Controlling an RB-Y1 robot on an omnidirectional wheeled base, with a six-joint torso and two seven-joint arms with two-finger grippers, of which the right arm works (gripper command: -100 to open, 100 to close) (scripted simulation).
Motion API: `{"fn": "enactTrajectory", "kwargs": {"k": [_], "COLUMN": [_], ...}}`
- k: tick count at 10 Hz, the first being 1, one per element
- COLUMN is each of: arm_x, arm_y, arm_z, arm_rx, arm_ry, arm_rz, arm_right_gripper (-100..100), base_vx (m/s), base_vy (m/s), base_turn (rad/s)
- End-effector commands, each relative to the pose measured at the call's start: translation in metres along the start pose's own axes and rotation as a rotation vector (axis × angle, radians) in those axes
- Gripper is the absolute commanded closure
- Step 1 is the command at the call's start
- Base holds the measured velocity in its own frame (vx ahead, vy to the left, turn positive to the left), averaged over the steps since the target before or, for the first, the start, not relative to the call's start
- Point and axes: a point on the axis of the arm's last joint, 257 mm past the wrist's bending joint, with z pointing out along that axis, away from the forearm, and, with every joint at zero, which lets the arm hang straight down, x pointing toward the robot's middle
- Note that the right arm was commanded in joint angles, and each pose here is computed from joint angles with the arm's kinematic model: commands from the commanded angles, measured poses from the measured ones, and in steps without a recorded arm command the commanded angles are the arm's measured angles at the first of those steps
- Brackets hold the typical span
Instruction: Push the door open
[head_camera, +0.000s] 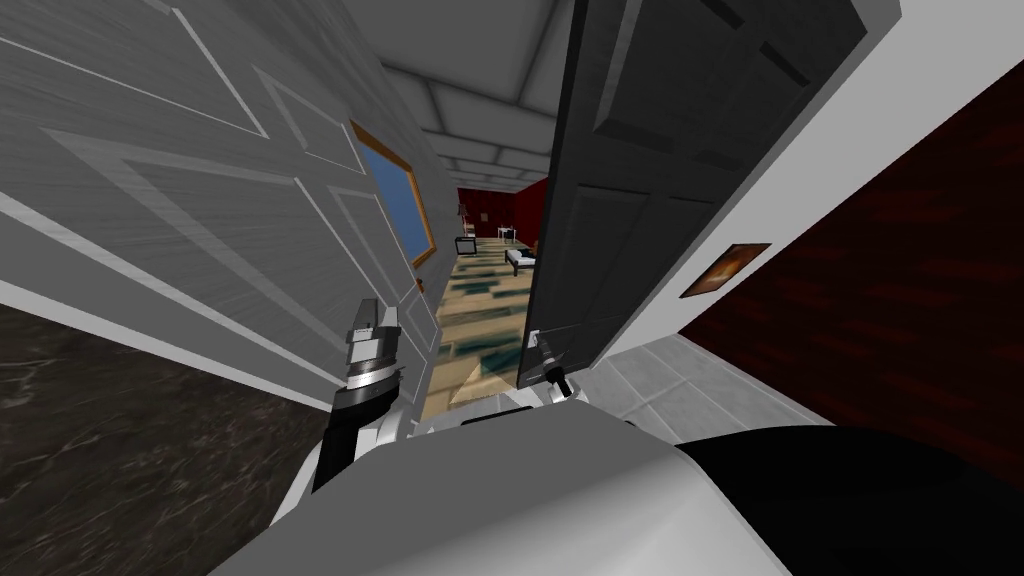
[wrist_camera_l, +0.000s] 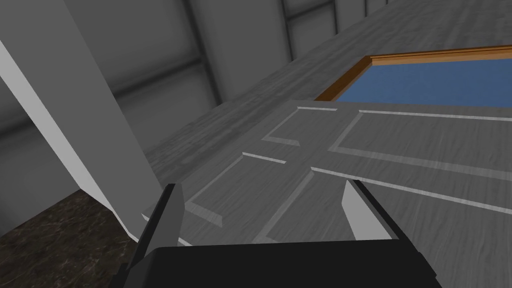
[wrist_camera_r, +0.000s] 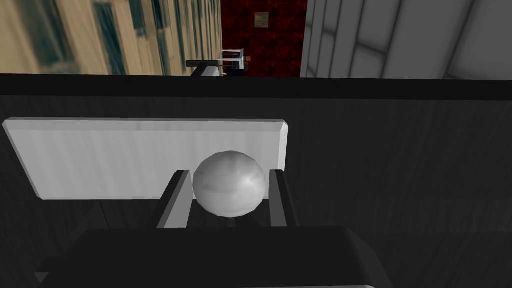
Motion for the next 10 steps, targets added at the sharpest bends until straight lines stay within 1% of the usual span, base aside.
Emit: {"fn": "enactTrajectory", "kwargs": {"k": [1, 3, 4, 7, 8, 9, 10], "arm_x": [0.0, 0.0, -0.006, -0.016, -0.016, -0.025, -0.028], "arm_y": [-0.001, -0.001, -0.002, -0.002, -0.002, -0.002, -0.002], "arm_z": [-0.0009, -0.0009, -0.0022, -0.0033, -0.0033, -0.0045, -0.0048], "arm_rx": [0.001, 0.001, 0.006, 0.006, 0.006, 0.006, 0.006], "arm_ry": [-0.001, -0.001, -0.015, -0.041, -0.041, -0.065, -0.071], "arm_rz": [0.001, 0.001, 0.0, -0.001, -0.001, -0.001, -0.001], "arm_right_gripper": [100, 100, 100, 100, 100, 100, 100], "base_vx": [-0.011, -0.004, 0.092, 0.167, 0.12, 0.157, 0.195], "base_vy": [-0.002, 0.0, 0.025, 0.053, 0.011, 0.042, 0.063], "base_turn": [-0.002, -0.002, -0.021, -0.036, 0.003, -0.03, -0.05]}}
